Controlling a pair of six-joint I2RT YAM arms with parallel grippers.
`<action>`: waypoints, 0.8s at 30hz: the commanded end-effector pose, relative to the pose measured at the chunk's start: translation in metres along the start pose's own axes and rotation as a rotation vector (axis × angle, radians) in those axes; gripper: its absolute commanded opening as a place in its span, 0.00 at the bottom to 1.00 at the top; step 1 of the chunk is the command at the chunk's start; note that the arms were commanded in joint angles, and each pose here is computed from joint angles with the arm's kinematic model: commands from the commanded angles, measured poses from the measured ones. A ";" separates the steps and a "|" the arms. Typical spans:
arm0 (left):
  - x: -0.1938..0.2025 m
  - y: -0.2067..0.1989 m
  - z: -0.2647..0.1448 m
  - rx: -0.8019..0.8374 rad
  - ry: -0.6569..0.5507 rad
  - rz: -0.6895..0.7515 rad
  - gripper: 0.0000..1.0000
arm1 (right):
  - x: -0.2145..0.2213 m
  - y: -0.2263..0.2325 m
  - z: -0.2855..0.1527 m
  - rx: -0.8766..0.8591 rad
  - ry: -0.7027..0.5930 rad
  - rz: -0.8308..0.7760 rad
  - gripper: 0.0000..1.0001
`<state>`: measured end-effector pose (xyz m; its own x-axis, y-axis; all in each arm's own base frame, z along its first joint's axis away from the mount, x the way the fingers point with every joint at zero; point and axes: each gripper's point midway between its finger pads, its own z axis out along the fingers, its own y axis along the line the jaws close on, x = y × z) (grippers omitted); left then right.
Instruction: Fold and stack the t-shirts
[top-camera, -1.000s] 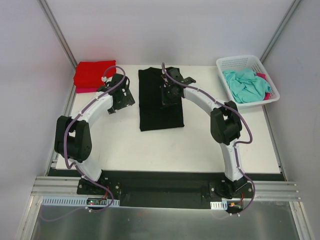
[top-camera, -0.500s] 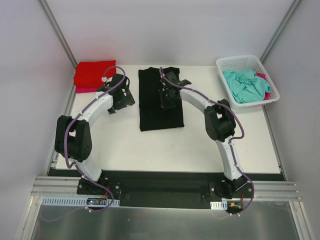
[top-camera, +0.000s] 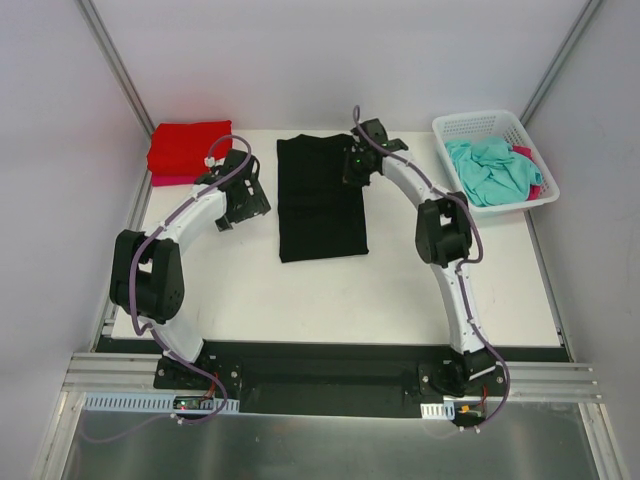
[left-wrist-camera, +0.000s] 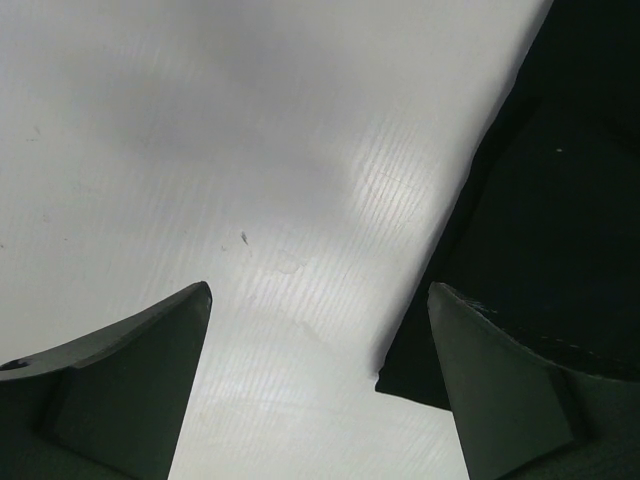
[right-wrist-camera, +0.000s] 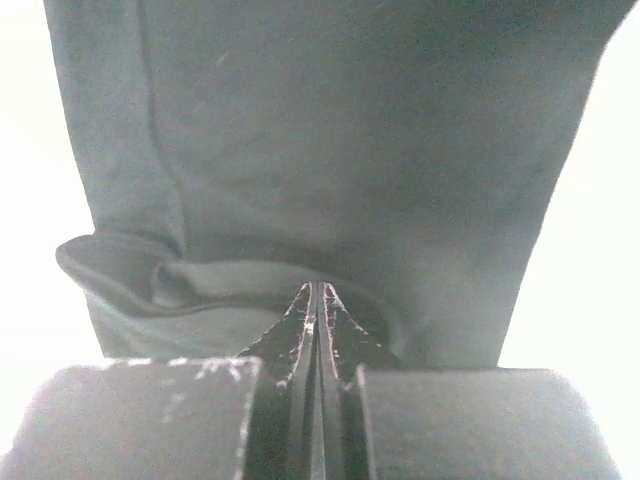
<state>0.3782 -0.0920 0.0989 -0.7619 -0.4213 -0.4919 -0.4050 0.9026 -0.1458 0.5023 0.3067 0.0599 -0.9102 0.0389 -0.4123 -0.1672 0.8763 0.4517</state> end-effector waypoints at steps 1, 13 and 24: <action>0.005 0.005 0.001 -0.007 0.019 -0.013 0.89 | -0.037 -0.012 -0.033 -0.047 -0.090 0.035 0.01; 0.051 -0.023 0.019 0.155 0.143 -0.058 0.87 | 0.002 -0.026 -0.102 -0.022 -0.054 0.053 0.19; 0.073 -0.051 0.023 0.232 0.200 -0.076 0.86 | 0.018 -0.049 -0.091 0.023 -0.014 0.069 0.41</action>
<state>0.3513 -0.1493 0.0483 -0.8278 -0.4641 -0.3153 -0.3642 0.8720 -0.3271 0.4456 0.2206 0.0952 -0.9280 0.1089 -0.3562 -0.0730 0.8846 0.4606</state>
